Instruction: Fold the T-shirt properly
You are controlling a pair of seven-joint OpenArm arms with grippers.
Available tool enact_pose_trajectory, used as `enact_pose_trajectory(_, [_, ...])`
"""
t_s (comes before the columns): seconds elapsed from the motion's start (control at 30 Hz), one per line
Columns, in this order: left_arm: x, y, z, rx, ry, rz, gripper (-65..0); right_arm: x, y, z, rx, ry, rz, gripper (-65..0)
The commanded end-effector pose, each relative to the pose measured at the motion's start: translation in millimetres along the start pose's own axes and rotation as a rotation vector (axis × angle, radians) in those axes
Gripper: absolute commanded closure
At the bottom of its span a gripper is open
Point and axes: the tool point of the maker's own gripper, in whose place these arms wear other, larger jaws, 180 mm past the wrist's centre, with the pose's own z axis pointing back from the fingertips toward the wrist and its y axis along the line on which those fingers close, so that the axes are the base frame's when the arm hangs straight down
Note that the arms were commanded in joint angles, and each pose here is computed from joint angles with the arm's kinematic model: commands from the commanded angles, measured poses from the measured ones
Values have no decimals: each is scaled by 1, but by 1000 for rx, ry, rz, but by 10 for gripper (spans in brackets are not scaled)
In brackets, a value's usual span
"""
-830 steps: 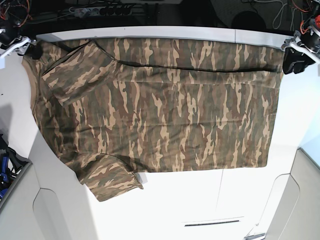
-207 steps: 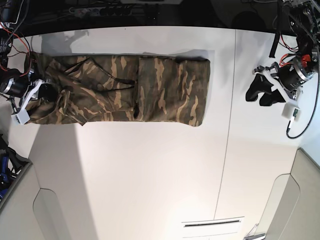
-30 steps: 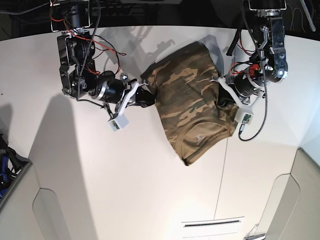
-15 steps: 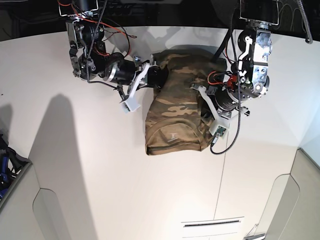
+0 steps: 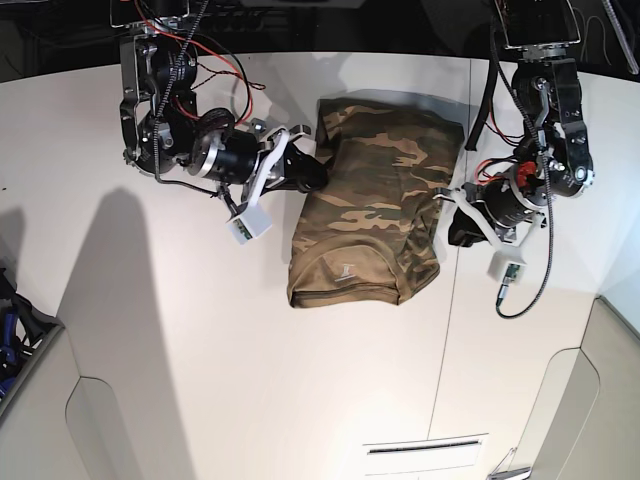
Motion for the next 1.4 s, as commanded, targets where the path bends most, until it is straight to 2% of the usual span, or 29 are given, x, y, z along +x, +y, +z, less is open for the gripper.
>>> enact_pose_trajectory(0.0, [19, 3, 7, -2, -60, -1, -56, 24, 9, 6, 20, -73, 39, 0])
enact_pose_trajectory(0.2, [23, 22, 22, 8, -67, 31, -56, 72, 37, 29, 56, -233, 136, 0])
enact_pose_trajectory(0.37, [10, 30, 28, 23, -33, 18, -56, 90, 29, 25, 34, -288, 156, 0])
enact_pose_trajectory(0.47, [3, 30, 29, 24, -21, 21, -56, 94, 13, 12, -7, -254, 179, 0])
enact_pose_trajectory(0.6, [0, 30, 29, 24, -16, 24, -56, 85, 0, -16, 13, -163, 153, 0])
enact_pose_trajectory(0.73, [0, 30, 29, 24, -15, 23, -56, 59, -11, -46, 30, -40, 116, 0])
enact_pose_trajectory(0.87, [-1, 31, 29, 32, -11, 18, -56, 29, -32, -67, -21, 48, 112, 0])
enact_pose_trajectory(1.1, [-5, 40, 30, 74, 13, -10, -56, 24, -38, -70, -32, 48, 99, 0])
enact_pose_trajectory(1.37, [4, 69, 56, 122, -53, 64, -56, 62, -13, -49, -19, 2, 217, 0])
